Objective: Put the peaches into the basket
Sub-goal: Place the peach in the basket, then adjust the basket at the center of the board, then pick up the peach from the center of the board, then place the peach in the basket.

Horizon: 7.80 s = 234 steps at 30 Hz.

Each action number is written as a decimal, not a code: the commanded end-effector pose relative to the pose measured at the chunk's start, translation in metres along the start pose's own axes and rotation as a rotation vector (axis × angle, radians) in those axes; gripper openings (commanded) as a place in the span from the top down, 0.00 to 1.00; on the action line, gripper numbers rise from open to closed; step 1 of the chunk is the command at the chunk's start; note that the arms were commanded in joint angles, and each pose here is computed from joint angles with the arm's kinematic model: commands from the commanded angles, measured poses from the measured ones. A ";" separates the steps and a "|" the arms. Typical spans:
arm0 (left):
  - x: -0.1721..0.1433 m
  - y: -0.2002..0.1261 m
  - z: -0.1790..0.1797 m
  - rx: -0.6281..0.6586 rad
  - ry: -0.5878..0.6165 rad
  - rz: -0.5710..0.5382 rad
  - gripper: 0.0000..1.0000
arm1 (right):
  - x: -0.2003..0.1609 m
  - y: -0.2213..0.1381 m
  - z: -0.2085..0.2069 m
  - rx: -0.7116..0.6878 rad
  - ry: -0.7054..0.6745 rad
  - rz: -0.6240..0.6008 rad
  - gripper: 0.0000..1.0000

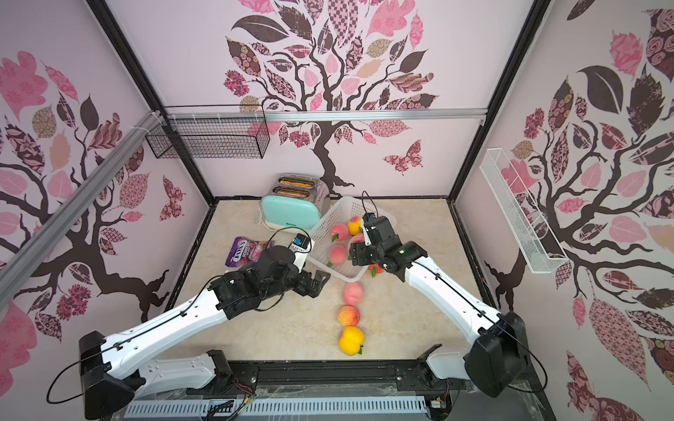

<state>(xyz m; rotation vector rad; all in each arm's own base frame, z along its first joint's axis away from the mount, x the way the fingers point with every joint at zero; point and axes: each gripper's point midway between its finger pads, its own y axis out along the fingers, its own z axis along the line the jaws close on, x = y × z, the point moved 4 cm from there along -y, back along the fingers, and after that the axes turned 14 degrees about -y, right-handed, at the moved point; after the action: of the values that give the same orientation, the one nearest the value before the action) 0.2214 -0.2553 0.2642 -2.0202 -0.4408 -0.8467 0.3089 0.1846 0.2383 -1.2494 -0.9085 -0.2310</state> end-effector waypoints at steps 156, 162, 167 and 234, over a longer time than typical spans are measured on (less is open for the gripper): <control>-0.012 0.014 -0.018 -0.081 0.020 0.013 0.03 | -0.077 0.112 -0.084 -0.016 0.309 0.047 0.08; -0.012 0.013 -0.017 -0.078 0.019 0.010 0.03 | -0.080 0.110 -0.082 -0.011 0.314 0.052 0.16; -0.014 0.013 -0.016 -0.078 0.015 0.012 0.03 | -0.081 0.108 -0.082 -0.015 0.312 0.054 0.20; 0.022 0.021 0.012 -0.077 -0.030 0.018 0.03 | 0.040 0.055 0.001 0.054 -0.036 -0.040 0.30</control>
<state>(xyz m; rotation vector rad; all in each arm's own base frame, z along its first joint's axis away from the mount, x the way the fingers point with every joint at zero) 0.2474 -0.2567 0.2546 -2.1230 -0.3858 -0.7951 0.3577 0.2035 0.2156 -1.2039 -0.9034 -0.1989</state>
